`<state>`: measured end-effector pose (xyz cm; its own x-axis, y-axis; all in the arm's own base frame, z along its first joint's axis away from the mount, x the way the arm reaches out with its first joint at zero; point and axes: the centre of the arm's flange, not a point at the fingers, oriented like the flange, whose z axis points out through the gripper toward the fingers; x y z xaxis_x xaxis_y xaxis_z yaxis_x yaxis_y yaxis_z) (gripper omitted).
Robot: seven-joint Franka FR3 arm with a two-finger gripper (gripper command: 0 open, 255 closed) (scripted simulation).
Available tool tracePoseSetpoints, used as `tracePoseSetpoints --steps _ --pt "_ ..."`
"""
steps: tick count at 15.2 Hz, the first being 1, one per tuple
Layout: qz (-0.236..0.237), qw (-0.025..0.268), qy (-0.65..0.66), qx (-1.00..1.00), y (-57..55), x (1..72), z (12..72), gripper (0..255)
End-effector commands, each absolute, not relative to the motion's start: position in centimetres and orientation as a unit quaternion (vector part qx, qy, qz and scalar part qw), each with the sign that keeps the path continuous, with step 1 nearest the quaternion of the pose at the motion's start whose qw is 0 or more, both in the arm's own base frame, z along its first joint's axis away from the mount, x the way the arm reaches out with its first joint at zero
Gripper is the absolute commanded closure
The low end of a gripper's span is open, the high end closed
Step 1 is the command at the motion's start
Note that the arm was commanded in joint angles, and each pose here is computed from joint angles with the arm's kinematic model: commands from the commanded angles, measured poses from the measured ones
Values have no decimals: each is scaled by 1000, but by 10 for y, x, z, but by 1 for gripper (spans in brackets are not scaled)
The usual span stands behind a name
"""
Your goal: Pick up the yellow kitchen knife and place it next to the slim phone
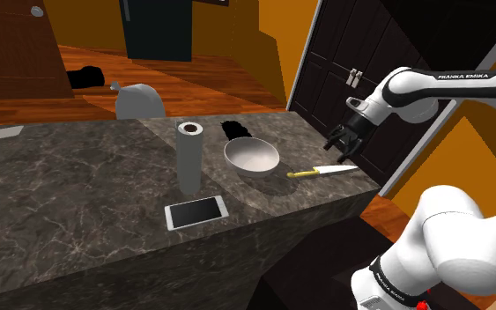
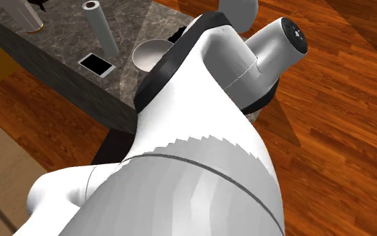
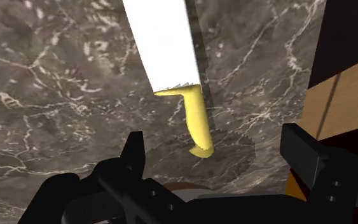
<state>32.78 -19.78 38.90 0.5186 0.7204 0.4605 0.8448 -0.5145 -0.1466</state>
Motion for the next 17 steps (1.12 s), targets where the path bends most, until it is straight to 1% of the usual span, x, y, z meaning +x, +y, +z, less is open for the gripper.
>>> tracePoseSetpoints --steps 1,3,10,17 --pt "-178 189 -502 -825 -211 341 363 0" --pt "-180 195 -524 -809 -217 349 348 0" --pt "-180 195 -524 -809 -197 352 314 0" --pt "-180 195 -524 -809 -197 352 314 0"
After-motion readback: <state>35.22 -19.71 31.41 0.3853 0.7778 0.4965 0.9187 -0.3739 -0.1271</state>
